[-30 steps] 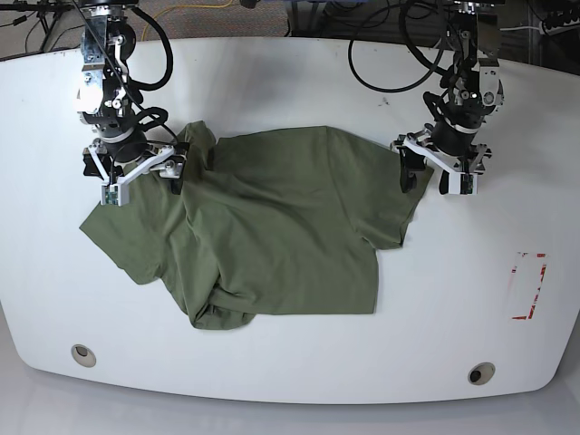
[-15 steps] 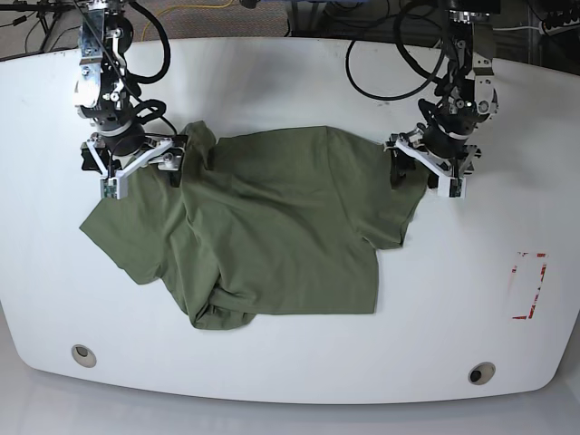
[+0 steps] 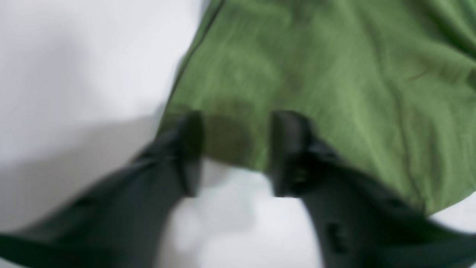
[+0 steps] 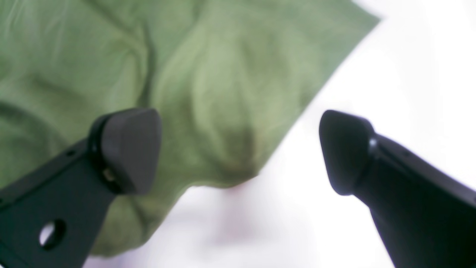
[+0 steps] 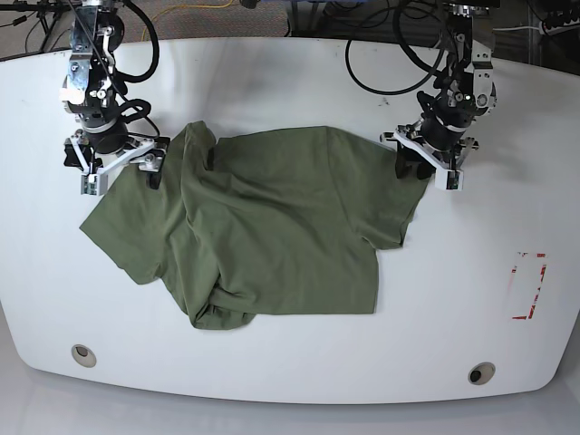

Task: Fold the T-shirt properly
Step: 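Pull the shirt taut, right gripper sliding along the sleeve edge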

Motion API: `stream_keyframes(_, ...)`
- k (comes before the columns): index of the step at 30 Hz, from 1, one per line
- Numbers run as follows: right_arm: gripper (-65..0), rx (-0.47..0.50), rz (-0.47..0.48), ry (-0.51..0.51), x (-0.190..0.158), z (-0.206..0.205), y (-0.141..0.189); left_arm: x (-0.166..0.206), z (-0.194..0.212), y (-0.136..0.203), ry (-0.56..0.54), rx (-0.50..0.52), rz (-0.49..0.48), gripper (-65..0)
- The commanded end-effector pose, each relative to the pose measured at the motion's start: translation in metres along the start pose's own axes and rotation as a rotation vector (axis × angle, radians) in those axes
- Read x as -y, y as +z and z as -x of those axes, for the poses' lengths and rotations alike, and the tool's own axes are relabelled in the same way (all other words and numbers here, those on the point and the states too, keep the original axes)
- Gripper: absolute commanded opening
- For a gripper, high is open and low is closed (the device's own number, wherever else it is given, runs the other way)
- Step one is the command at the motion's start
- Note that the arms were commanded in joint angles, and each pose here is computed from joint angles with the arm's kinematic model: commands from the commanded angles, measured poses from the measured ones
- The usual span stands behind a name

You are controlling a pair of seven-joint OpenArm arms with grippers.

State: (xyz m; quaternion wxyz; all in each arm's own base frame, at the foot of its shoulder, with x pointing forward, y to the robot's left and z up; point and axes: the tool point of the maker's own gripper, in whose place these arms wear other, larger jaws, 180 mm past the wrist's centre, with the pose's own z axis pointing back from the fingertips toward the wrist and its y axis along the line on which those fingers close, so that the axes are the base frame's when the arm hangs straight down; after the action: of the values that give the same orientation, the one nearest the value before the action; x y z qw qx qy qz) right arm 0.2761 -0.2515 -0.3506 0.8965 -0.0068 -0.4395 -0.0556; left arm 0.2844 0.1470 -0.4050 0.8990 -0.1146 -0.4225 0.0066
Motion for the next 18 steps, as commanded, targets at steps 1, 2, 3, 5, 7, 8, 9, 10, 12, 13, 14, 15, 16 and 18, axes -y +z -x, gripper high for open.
stream_keyframes(1, 0.0, 0.057, 0.005, 0.005, 0.003, -0.017, 0.003, -0.001, -0.017, 0.001, -0.009, 0.061, 0.003, -60.7)
stream_keyframes(2, 0.0, 0.056, 0.005, 0.004, 0.003, -0.017, 0.003, 0.0, -0.018, 0.001, -0.01, 0.066, 0.005, -62.2)
stream_keyframes(3, 0.0, 0.055, 0.005, 0.004, 0.003, -0.017, 0.003, 0.0, -0.018, 0.001, -0.011, 0.07, 0.006, -63.6)
stream_keyframes(5, 0.0, 0.053, 0.002, 0.003, 0.001, -0.016, 0.002, 0.001, -0.02, 0.002, -0.016, 0.079, 0.014, -63.5)
stream_keyframes(7, 0.0, 0.05, -0.006, 0.005, -0.002, -0.015, 0.002, 0.003, -0.022, 0.003, -0.022, 0.085, 0.022, -61.0)
stream_keyframes(8, 0.0, 0.036, -0.024, 0.01, -0.01, -0.012, 0.001, 0.005, -0.023, 0.005, -0.029, 0.09, 0.03, -57.1)
stream_keyframes(9, 0.0, 0.023, -0.043, 0.016, -0.018, -0.008, 0.0, 0.007, -0.024, 0.007, -0.035, 0.096, 0.039, -53.1)
stream_keyframes(10, 0.0, 0.024, -0.047, 0.017, -0.019, -0.008, 0.0, 0.008, -0.025, 0.007, -0.037, 0.098, 0.042, -52.1)
stream_keyframes(12, 0.0, 0.024, -0.053, 0.017, -0.022, -0.008, 0.0, 0.009, -0.027, 0.008, -0.041, 0.104, 0.044, -50.8)
stream_keyframes(13, 0.0, 0.024, -0.056, 0.017, -0.023, -0.008, 0.0, 0.009, -0.028, 0.009, -0.042, 0.108, 0.043, -50.5)
stream_keyframes(14, 0.0, 0.025, -0.059, 0.018, -0.025, -0.008, 0.0, 0.009, -0.029, 0.009, -0.042, 0.111, 0.041, -50.3)
stream_keyframes(15, 0.0, 0.027, -0.062, 0.019, -0.026, -0.009, 0.0, 0.008, -0.031, 0.01, -0.042, 0.115, 0.039, -50.2)
stream_keyframes(16, 0.0, 0.029, -0.063, 0.019, -0.026, -0.009, 0.0, 0.008, -0.032, 0.01, -0.042, 0.117, 0.036, -50.5)
stream_keyframes(18, 0.0, 0.032, -0.066, 0.018, -0.027, -0.01, 0.0, 0.006, -0.034, 0.011, -0.042, 0.12, 0.028, -51.7)
